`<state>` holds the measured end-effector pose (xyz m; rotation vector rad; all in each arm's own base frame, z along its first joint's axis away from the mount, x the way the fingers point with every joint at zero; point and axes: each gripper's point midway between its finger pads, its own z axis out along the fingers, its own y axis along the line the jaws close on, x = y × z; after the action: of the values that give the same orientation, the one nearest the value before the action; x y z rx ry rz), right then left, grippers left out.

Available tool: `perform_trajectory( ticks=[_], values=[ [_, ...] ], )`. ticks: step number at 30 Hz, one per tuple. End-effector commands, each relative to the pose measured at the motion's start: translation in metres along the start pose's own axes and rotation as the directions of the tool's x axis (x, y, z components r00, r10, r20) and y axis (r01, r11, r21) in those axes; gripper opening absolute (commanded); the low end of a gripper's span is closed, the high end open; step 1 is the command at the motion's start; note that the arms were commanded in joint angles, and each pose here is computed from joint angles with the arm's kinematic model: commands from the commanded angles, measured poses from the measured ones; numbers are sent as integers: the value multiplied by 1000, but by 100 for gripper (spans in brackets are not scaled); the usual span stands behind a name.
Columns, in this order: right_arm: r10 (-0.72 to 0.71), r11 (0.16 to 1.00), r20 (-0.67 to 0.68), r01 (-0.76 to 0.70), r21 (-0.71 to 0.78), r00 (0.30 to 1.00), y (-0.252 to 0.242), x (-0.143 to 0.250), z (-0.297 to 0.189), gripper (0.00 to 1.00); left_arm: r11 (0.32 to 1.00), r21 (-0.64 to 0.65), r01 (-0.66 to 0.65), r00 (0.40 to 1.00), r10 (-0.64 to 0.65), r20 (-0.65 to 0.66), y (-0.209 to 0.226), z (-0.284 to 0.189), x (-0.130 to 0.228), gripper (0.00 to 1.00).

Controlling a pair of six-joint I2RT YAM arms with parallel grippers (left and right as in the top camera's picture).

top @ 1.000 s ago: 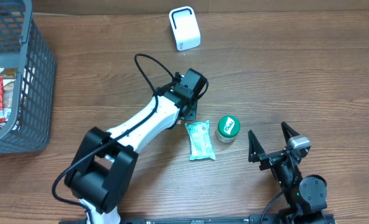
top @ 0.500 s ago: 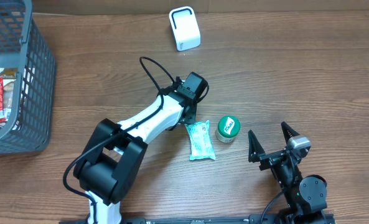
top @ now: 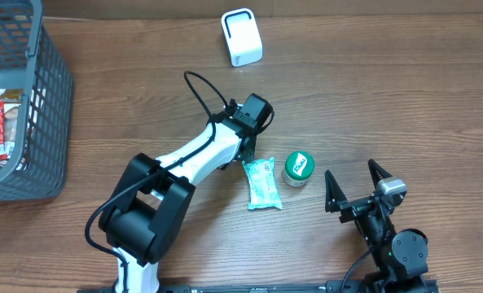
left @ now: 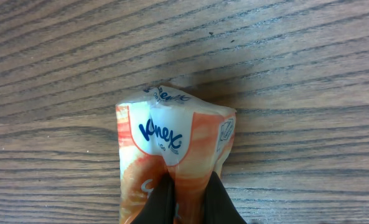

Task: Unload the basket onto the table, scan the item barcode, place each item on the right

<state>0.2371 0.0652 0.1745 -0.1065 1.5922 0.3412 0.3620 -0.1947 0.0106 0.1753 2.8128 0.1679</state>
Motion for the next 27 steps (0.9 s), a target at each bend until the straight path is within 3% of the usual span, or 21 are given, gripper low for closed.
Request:
perform_trajectory(
  ticks=[1,9,16,27],
  values=[
    [-3,1000,-5,3,12,1000,-3,4,1,100,999,23,-22,995,25,-101,-8,25,27,4],
    [-3,1000,-5,3,12,1000,-3,4,1,100,965,247,90,990,-60,-124,-18,-7,3,4],
    [-3,1000,-5,3,12,1000,-3,4,1,100,857,505,103,990,-38,-137,-20,-41,-13,4],
    [-3,1000,-5,3,12,1000,-3,4,1,100,720,685,111,988,-9,-151,-26,-59,-19,4]
  ],
)
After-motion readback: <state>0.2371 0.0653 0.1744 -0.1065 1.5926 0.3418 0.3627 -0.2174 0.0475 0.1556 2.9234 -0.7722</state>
